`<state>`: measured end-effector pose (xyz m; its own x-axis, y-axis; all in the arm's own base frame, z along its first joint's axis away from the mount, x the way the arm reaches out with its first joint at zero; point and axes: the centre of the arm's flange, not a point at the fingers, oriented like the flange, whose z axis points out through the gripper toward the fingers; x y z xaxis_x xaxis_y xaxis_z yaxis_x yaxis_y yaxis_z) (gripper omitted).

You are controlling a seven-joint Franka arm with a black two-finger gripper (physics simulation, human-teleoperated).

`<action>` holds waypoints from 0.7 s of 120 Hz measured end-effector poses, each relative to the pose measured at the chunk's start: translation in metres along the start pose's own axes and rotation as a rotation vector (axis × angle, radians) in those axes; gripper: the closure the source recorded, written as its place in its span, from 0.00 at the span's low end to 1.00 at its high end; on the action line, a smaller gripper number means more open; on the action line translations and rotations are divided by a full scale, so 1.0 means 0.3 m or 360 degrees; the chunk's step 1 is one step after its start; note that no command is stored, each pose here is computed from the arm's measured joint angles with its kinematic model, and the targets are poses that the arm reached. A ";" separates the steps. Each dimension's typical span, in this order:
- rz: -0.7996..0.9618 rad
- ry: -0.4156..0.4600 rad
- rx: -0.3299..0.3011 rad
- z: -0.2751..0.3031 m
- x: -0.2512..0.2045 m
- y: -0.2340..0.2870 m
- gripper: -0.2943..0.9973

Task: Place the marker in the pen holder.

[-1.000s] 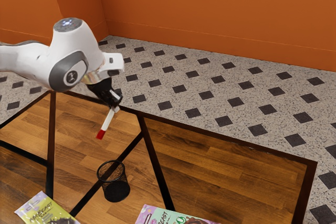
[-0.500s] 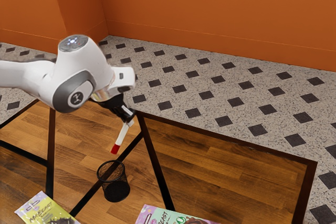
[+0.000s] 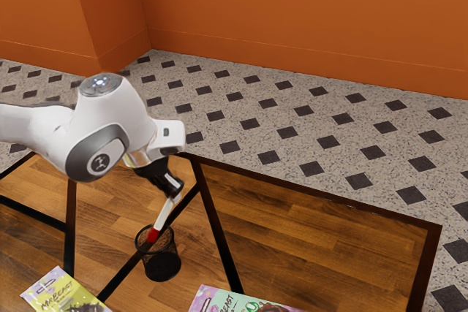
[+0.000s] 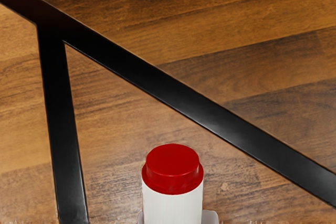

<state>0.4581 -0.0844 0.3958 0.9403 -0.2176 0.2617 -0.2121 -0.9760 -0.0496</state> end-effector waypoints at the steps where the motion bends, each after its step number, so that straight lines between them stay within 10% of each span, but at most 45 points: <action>1: -0.0001 -0.0003 0.0000 0.003 -0.001 0.000 0.84; 34: -0.0030 -0.0163 -0.0005 0.127 -0.113 0.008 0.83; 47: -0.0058 -0.0182 -0.0012 0.127 -0.116 -0.005 0.64; 67: -0.0063 -0.0043 0.0005 -0.282 0.339 -0.105 0.42; 84: 0.0039 -0.0113 0.0008 -0.499 0.417 -0.140 0.33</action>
<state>0.5448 -0.0693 0.5750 0.9514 -0.2413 0.1915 -0.2341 -0.9704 -0.0601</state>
